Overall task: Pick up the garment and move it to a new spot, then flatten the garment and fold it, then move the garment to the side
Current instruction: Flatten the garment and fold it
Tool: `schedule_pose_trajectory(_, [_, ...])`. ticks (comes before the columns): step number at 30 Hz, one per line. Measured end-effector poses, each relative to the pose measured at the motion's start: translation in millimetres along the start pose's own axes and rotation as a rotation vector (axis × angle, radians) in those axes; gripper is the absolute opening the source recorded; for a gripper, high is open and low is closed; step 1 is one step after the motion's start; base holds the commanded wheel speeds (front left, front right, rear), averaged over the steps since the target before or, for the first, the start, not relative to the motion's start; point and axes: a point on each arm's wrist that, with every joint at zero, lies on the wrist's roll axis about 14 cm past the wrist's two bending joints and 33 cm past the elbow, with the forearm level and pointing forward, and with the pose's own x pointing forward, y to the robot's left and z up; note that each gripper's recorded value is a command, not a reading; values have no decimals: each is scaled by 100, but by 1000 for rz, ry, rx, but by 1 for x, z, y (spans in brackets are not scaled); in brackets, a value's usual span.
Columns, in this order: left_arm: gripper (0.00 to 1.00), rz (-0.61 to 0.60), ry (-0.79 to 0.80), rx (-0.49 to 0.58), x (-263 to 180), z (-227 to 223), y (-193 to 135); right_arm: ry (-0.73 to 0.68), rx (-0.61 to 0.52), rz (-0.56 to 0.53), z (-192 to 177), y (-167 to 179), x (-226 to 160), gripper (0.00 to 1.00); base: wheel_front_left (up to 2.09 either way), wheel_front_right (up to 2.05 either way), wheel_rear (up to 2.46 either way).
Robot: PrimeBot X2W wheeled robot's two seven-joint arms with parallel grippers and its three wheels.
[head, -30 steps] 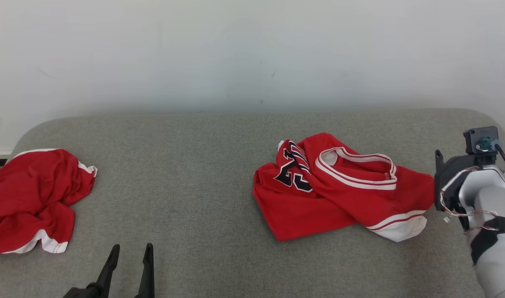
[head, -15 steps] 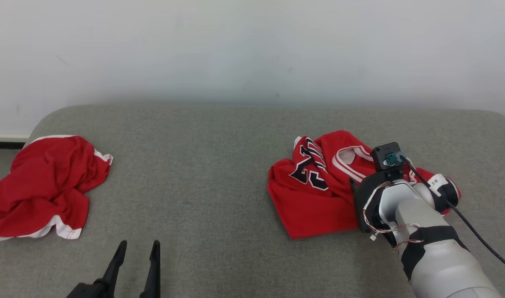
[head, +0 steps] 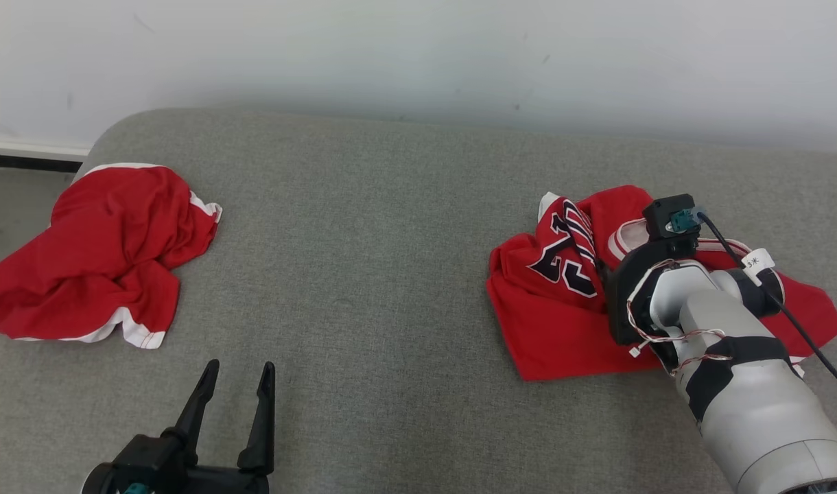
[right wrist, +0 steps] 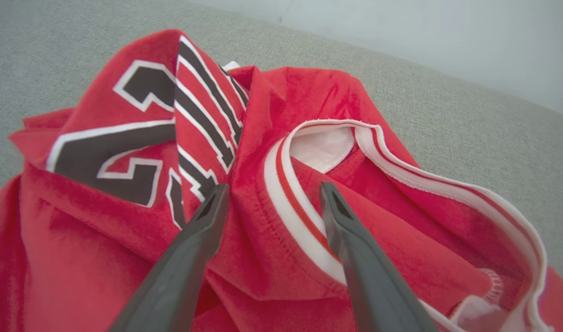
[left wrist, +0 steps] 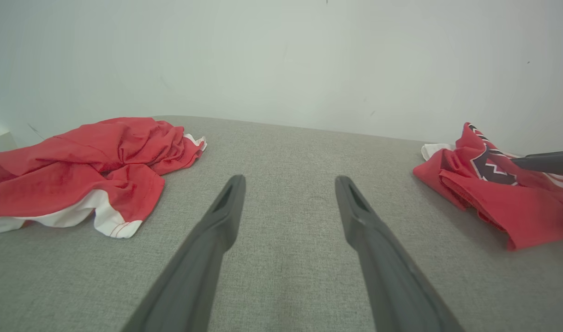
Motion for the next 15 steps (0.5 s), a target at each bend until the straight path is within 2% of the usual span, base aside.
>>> schedule_pose_trajectory(3, [100, 4, 10, 1, 1, -3, 2, 17, 7, 17, 0, 4, 8, 100, 0, 0, 0])
schedule_pose_trajectory(4, [100, 5, 13, 2, 2, -4, 2, 27, 8, 20, -2, 5, 10, 87, 0, 0, 0])
schedule_pose_trajectory(5, [100, 6, 15, 2, 2, -4, 2, 34, 9, 24, -4, 6, 12, 49, 0, 0, 0])
schedule_pose_trajectory(6, [100, 8, 16, 3, 3, -5, 3, 35, 8, 27, -5, 7, 14, 38, 0, 0, 0])
schedule_pose_trajectory(7, [100, 9, 15, 4, 4, -4, 3, 32, 10, 29, -4, 7, 15, 12, 0, 0, 0])
schedule_pose_trajectory(8, [100, 9, 15, 4, 5, -4, 4, 30, 12, 31, -4, 7, 16, 0, 0, 0, 0])
schedule_pose_trajectory(12, [100, 6, 16, 5, 6, -5, 3, 12, 26, 30, 0, 5, 15, 0, 0, 0, 0])
schedule_pose_trajectory(15, [100, 5, 14, 6, 7, -4, 3, -80, 15, 30, 22, 4, 12, 0, 0, 0, 0])
